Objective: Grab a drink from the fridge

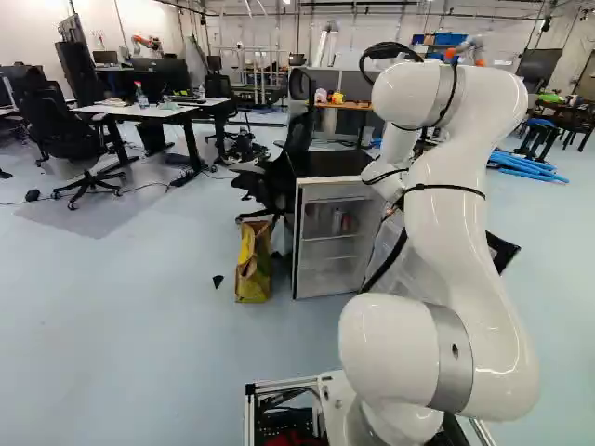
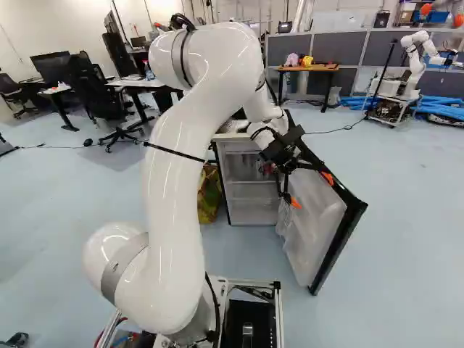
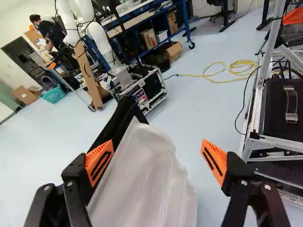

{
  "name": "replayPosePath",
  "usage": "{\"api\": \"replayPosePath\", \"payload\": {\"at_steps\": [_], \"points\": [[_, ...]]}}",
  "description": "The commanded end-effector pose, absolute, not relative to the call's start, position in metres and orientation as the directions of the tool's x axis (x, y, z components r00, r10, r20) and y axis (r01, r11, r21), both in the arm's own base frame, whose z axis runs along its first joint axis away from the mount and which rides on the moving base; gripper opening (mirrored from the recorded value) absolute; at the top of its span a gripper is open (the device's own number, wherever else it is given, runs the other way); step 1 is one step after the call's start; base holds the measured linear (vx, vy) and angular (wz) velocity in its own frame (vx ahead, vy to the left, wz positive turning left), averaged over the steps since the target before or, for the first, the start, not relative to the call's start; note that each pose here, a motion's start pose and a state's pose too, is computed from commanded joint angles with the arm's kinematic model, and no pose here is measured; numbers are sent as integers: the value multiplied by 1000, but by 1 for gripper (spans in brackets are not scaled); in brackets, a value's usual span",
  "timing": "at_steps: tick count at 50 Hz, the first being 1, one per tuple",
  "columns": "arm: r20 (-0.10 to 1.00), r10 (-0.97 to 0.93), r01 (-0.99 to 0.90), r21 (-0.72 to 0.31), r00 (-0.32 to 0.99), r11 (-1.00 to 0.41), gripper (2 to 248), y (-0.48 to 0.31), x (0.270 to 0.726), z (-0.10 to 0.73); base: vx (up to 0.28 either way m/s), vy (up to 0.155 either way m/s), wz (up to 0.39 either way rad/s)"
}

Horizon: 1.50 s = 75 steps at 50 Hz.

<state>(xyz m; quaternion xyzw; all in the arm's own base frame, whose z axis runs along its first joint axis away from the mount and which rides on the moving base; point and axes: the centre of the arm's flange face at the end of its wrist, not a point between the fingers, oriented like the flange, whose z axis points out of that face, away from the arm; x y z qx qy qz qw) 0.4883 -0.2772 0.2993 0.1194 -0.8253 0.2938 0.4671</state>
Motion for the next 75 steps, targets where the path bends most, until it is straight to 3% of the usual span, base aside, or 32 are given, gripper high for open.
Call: {"api": "replayPosePath", "payload": {"at_steps": [33,75], "points": [[829,93,-501,-417,-551,758,247,-312,493,305,0,0,0],[911,-23,-739,-320,-412,593,247,-270,433,298,0,0,0]]}}
